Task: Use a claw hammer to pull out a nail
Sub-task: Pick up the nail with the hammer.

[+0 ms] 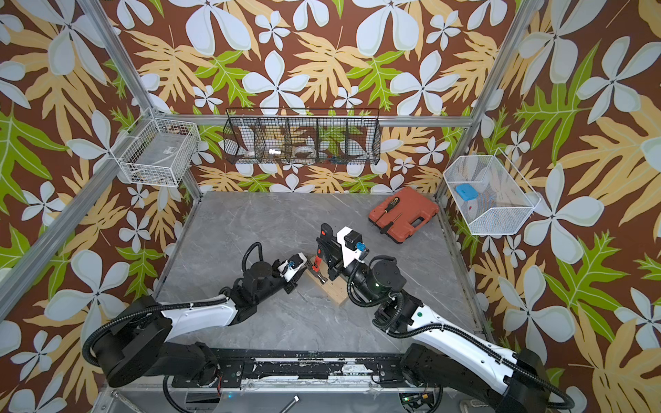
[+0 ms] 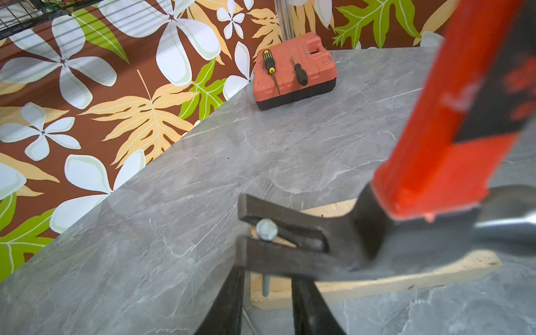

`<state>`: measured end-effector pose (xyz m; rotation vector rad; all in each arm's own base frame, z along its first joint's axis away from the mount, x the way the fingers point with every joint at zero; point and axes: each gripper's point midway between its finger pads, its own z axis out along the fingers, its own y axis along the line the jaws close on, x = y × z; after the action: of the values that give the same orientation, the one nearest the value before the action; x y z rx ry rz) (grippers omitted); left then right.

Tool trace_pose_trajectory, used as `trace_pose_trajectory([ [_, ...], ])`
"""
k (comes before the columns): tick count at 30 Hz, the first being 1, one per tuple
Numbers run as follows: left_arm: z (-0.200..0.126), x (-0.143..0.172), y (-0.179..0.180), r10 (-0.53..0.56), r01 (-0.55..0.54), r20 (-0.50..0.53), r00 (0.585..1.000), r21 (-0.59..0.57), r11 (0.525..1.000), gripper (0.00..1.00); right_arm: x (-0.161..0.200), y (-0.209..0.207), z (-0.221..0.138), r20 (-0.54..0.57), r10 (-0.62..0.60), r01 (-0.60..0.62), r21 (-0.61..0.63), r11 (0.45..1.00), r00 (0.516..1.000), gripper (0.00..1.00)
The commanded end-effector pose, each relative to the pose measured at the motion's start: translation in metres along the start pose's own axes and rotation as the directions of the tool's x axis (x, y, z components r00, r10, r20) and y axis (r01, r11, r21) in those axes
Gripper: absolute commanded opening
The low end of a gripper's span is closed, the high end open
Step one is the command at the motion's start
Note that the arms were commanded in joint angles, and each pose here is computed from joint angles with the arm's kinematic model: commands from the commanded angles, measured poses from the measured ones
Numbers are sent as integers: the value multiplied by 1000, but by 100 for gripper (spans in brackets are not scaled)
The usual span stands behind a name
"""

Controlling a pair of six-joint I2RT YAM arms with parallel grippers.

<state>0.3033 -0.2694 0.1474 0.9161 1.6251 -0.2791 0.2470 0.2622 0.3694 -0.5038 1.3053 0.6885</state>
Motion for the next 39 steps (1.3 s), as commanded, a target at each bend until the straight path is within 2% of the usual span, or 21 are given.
trace_pose_trajectory([
  [1, 0, -2, 3, 15, -15, 4, 1000, -18, 1000, 28, -27, 3, 0, 94, 11, -9, -18, 1000, 995, 0],
  [6, 0, -2, 3, 22, -21, 5, 1000, -17, 1000, 25, -25, 6, 2, 91, 15, -12, -32, 999, 996, 0],
  [15, -1, -3, 3, 45, -45, 6, 999, -21, 999, 7, -21, 8, 3, 75, 8, -5, -43, 999, 997, 0],
  [25, -6, -4, 5, 100, -100, -2, 995, -69, 993, 2, -13, 12, 7, 26, -29, 30, -63, 998, 999, 0],
  [30, -8, 4, 27, 37, -46, -48, 998, -191, 980, 1, -12, 7, 6, 1, -57, 57, -37, 998, 998, 0],
  [39, 4, 17, 39, -129, 89, -141, 982, -258, 962, 1, 1, -4, 9, -73, -71, 73, 26, 997, 995, 0],
])
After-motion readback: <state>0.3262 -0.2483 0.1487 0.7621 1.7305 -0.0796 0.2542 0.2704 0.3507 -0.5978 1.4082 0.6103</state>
